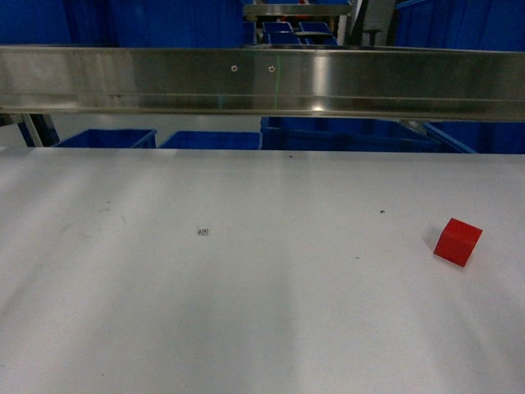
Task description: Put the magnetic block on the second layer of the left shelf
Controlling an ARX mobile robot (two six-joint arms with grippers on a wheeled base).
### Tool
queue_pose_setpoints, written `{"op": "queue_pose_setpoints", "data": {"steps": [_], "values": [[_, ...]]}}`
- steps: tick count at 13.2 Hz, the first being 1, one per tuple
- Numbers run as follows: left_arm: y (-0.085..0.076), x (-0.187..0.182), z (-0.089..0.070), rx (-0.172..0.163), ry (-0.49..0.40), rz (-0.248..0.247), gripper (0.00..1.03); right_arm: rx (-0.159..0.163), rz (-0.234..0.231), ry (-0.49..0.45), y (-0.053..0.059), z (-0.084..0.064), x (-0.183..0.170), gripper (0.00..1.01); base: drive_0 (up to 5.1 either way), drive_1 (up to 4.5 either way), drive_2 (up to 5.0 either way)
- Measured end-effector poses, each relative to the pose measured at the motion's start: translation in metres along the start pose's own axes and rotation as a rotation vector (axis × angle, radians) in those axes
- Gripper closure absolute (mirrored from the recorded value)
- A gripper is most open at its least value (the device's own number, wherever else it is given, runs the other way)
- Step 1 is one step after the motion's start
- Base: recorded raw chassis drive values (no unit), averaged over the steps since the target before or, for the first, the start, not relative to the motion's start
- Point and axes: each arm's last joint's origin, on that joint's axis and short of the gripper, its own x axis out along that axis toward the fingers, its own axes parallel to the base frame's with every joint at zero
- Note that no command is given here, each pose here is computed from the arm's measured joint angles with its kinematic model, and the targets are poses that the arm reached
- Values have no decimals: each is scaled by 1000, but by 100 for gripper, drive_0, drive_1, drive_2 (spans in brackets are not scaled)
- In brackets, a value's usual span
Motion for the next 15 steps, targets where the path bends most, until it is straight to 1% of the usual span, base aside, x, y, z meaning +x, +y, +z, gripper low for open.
{"op": "queue_pose_setpoints", "data": {"steps": [1,2,3,4,5,6,7,8,14,15], "values": [[0,0,0,0,-1,0,5,91,41,76,2,11,16,3,0,0,0],[0,0,0,0,1,0,5,155,90,105,8,21,33,3,0,0,0],[0,0,0,0,1,0,5,207,143,134,18,36,61,3,0,0,0],[0,0,0,0,0,-1,5,222,151,159,23,47,96,3,0,0,0],[0,0,0,0,0,0,5,224,122,214,22,49,127,3,0,0,0],[0,0,0,0,0,0,5,227,87,303,18,41,156,3,0,0,0],[0,0,0,0,1,-1,5,165,-8,444,2,21,241,3,0,0,0],[0,0,0,0,0,0,5,147,3,365,-2,31,257,3,0,0,0],[0,0,0,0,0,0,5,147,3,368,-2,30,257,3,0,0,0],[0,0,0,0,0,0,5,147,0,389,-1,29,257,3,0,0,0]]}}
